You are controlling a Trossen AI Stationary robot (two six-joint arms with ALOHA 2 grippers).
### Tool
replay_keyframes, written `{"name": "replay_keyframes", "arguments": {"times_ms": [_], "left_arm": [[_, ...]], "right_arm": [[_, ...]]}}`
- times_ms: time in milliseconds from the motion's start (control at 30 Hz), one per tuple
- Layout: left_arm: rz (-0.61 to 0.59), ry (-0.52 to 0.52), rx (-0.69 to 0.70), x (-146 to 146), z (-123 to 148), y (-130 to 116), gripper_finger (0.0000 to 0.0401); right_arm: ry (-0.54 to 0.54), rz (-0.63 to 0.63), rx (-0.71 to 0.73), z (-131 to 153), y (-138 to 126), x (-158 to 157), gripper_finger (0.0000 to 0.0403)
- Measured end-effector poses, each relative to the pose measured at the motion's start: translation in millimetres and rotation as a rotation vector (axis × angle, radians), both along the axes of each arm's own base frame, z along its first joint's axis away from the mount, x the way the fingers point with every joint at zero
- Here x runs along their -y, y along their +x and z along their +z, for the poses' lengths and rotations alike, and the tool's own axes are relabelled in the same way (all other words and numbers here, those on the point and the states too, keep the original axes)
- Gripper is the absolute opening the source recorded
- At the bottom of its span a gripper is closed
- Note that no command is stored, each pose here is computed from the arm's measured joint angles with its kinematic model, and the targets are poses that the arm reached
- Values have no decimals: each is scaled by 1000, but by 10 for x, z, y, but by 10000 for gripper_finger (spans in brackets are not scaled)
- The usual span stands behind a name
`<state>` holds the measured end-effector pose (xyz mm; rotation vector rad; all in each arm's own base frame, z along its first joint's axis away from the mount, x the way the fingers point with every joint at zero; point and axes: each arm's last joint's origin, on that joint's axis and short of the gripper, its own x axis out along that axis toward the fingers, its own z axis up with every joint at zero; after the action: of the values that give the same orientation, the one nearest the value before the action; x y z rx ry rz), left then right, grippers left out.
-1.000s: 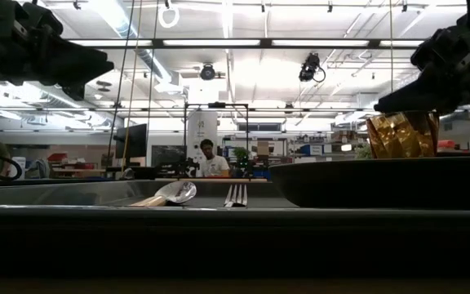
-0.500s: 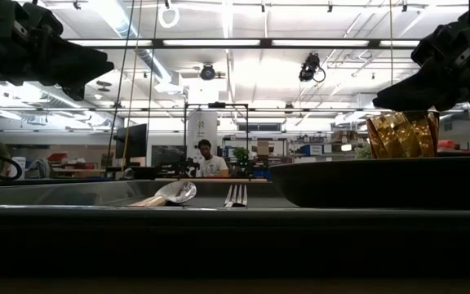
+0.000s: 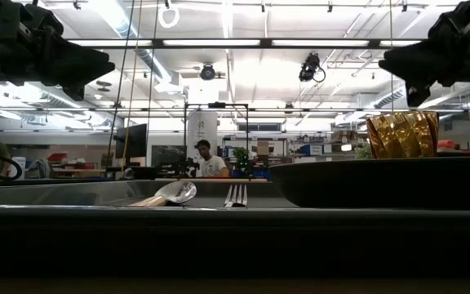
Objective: Pick and place plate/cup/fork/spoon on tray
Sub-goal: Return to Home Position
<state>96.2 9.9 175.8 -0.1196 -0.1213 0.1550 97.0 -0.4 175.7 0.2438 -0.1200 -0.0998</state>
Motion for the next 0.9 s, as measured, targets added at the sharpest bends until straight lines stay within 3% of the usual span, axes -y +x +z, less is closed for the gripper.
{"name": "replay_keyframes", "arguments": {"times_ms": [900], "left_arm": [[5,0,0,-5,0,0,128]], "right_arm": [[1,1,29,26,-6,-1,88]]}}
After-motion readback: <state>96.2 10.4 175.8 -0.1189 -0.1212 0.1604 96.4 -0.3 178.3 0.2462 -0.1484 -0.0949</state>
